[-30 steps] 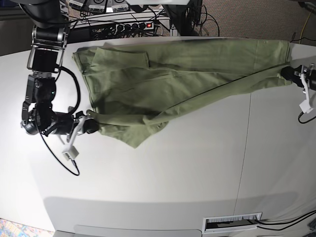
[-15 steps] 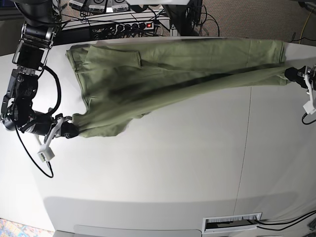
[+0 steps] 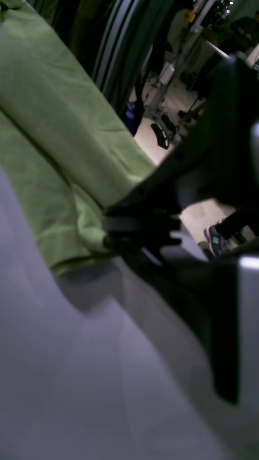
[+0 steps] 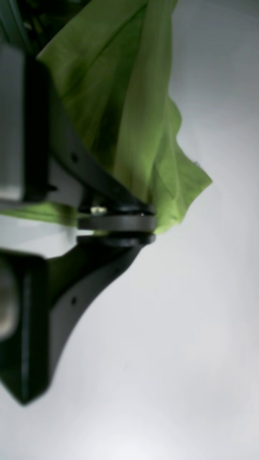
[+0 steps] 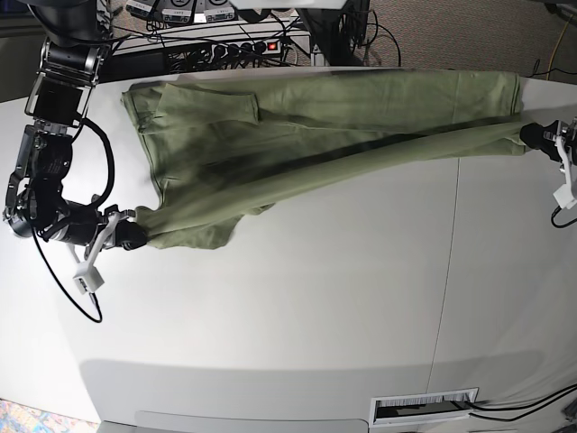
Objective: Fold the T-shirt properly
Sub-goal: 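Keep holding the edge with both grippers, drawing it across the shirt, then lower the held edge onto the shirt with the right gripper, pressing it flat, then release the left gripper and move it along the folded shirt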
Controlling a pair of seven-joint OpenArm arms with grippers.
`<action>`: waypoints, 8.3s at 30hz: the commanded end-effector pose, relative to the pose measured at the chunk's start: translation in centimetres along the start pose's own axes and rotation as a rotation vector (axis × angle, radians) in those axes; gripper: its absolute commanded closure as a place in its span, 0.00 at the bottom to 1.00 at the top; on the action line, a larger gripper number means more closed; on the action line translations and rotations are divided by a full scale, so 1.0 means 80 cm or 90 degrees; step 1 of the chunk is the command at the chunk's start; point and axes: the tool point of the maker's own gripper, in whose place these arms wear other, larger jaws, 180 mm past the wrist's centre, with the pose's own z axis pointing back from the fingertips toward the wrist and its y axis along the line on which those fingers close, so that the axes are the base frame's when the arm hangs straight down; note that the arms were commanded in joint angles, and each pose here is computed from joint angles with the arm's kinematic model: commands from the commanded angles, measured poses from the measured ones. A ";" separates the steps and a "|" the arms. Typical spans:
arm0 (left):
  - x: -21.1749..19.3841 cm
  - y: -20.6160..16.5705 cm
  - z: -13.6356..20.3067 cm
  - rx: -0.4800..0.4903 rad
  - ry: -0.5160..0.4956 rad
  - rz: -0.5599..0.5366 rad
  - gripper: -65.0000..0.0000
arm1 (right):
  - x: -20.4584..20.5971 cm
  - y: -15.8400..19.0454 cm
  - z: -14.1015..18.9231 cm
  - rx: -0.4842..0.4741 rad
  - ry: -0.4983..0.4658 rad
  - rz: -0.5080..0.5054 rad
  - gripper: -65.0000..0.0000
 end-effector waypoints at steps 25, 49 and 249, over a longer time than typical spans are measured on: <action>-0.025 -0.059 -0.026 -0.039 0.060 -0.121 1.00 | -0.006 0.001 -0.001 -0.006 -0.001 0.004 1.00; -0.026 -0.059 -0.026 -0.040 0.062 -0.120 0.73 | -0.011 -0.006 -0.001 -0.024 0.012 0.008 0.95; -0.039 0.010 0.050 0.024 -0.146 0.060 0.53 | -0.085 0.338 -0.105 0.289 0.018 0.251 0.92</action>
